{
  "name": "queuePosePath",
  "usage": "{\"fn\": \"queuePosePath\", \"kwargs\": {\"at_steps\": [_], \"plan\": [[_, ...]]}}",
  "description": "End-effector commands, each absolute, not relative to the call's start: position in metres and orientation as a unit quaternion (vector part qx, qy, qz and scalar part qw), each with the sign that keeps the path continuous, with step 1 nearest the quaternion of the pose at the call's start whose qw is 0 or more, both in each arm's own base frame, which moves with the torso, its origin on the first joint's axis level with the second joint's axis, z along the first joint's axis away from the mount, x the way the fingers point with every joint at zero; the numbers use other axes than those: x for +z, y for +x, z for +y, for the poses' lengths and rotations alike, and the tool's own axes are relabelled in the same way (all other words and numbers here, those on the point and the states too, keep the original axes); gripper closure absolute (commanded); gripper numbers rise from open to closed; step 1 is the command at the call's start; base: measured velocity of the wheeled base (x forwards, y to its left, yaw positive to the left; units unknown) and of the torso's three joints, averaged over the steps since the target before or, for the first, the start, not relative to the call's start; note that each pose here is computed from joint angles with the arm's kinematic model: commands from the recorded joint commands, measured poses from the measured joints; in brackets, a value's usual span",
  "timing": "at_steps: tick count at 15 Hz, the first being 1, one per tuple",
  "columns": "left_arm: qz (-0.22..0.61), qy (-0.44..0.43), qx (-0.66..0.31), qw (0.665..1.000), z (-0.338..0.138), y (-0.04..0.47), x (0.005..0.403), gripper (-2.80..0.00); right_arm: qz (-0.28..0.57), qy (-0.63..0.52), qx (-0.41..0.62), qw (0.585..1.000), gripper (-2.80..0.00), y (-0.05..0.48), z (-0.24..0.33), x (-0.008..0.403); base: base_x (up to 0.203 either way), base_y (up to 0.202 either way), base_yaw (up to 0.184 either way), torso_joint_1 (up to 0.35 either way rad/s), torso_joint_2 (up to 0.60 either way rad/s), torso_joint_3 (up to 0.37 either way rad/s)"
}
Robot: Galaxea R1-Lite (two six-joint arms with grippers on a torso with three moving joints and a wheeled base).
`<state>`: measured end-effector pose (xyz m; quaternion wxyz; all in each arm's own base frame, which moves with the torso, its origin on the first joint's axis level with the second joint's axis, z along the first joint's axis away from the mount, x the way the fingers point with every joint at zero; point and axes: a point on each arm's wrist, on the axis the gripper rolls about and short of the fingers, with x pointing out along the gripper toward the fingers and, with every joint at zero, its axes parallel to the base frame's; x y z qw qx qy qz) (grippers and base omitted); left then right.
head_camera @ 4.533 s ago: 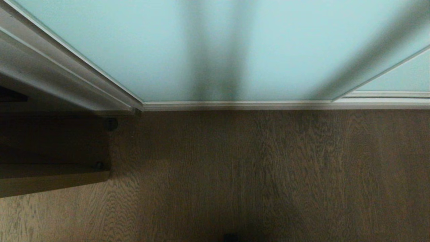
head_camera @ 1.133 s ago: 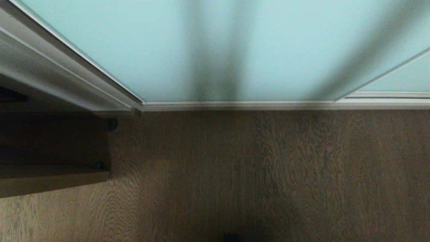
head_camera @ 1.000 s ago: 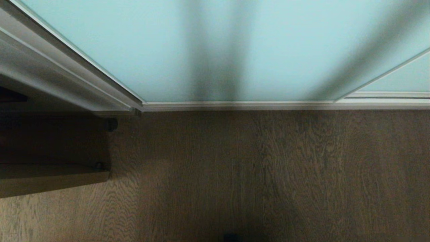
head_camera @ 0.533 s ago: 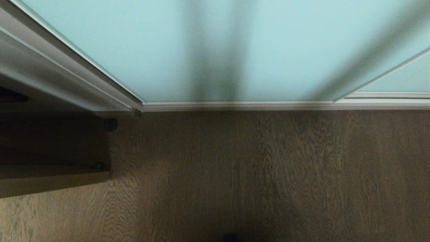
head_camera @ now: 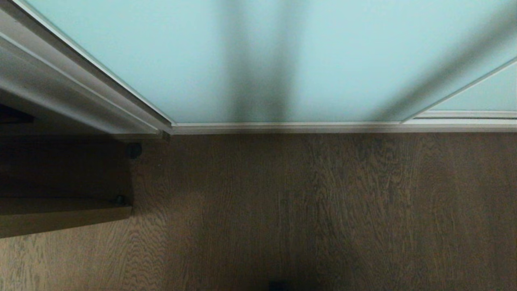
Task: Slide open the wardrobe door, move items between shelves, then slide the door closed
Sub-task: Open the door
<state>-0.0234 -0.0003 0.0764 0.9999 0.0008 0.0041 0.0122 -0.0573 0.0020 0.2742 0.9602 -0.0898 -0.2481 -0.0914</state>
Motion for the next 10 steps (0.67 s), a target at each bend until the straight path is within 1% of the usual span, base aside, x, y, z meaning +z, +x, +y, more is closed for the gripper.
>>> {"fn": "queuePosePath", "kwargs": {"at_steps": [1, 3, 5, 8, 10], "plan": [[0.004, 0.001, 0.013, 1.000, 0.000, -0.023, 0.076, 0.00, -0.198, -0.079, -0.063, 0.975, 0.00, -0.052, 0.000, 0.218, 0.000, 0.000, 0.000, 0.000, 0.00, 0.000], [0.004, 0.001, 0.013, 1.000, 0.000, -0.023, 0.076, 0.00, -0.175, -0.071, -0.049, 0.981, 0.00, -0.057, -0.001, 0.177, 0.000, 0.000, 0.000, 0.000, 0.00, 0.000], [0.004, 0.001, 0.012, 1.000, 0.000, -0.023, 0.076, 0.00, -0.125, -0.054, -0.040, 0.990, 0.00, -0.046, -0.001, 0.136, 0.000, 0.000, 0.000, 0.000, 0.00, 0.000], [0.004, 0.001, 0.013, 1.000, 0.000, -0.023, 0.076, 0.00, -0.071, -0.023, -0.033, 0.997, 0.00, -0.025, -0.001, 0.093, 0.000, 0.000, 0.000, 0.000, 0.00, 0.000], [0.004, 0.001, 0.012, 1.000, 0.000, -0.023, 0.076, 0.00, -0.040, 0.006, -0.009, 0.999, 0.00, -0.023, 0.000, 0.083, 0.000, 0.000, 0.000, 0.000, 0.00, 0.000]]}}
